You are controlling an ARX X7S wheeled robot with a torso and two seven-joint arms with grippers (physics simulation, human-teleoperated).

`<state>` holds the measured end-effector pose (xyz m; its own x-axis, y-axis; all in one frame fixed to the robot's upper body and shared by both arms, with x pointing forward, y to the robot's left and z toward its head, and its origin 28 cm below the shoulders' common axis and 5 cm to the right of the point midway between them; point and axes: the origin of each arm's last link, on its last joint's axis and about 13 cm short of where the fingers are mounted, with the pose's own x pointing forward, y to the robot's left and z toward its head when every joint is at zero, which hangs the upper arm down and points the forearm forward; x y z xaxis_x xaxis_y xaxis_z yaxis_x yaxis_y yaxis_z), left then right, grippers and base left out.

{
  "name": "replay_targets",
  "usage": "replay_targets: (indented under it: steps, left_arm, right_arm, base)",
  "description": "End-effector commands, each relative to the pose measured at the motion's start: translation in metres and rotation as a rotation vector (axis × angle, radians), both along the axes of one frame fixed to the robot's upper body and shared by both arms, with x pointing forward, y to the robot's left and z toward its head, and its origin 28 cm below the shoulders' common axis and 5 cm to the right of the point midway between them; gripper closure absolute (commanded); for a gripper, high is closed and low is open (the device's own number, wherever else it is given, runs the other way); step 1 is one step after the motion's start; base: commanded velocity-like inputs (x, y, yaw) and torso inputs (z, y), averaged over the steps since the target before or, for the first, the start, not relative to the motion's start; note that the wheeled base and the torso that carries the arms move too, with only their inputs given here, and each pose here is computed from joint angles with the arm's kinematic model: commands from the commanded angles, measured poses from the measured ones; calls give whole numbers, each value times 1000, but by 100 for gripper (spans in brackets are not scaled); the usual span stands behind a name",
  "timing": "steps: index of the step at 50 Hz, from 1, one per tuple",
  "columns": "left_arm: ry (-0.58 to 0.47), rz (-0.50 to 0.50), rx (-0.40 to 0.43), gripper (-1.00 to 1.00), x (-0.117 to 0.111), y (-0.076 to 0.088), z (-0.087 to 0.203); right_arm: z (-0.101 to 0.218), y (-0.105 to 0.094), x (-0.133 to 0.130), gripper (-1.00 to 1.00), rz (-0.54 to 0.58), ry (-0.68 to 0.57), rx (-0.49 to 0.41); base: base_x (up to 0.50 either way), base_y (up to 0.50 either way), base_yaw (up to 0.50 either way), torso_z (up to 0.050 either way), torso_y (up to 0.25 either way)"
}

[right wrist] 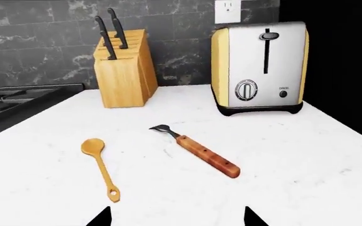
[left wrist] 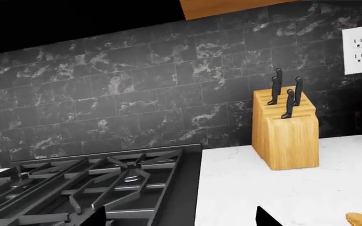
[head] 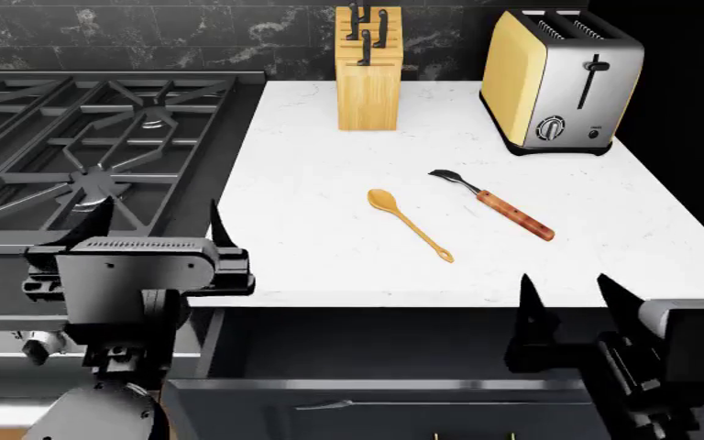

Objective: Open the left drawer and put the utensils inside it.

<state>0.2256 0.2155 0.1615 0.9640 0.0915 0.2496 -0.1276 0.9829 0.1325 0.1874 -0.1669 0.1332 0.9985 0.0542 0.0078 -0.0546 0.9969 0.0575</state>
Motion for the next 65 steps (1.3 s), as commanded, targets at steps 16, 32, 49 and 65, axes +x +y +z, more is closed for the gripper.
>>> replay_targets:
  steps: [16, 32, 49, 65]
  left_arm:
    - [101, 43, 89, -100, 44, 1, -4]
    - [98, 54, 115, -100, 43, 1, 2]
    - [96, 80, 125, -100, 42, 6, 7]
    - [94, 79, 141, -100, 43, 5, 18]
  right_arm:
    - [12, -16, 28, -100, -113, 56, -149]
    - [12, -17, 26, -100, -109, 60, -154]
    - [19, -20, 17, -100, -96, 72, -165]
    - [59, -23, 21, -100, -98, 54, -183]
  base:
    - [5, 0, 0, 0, 0]
    - [152, 0, 0, 0, 0]
    - [158, 0, 0, 0, 0]
    - [157, 0, 0, 0, 0]
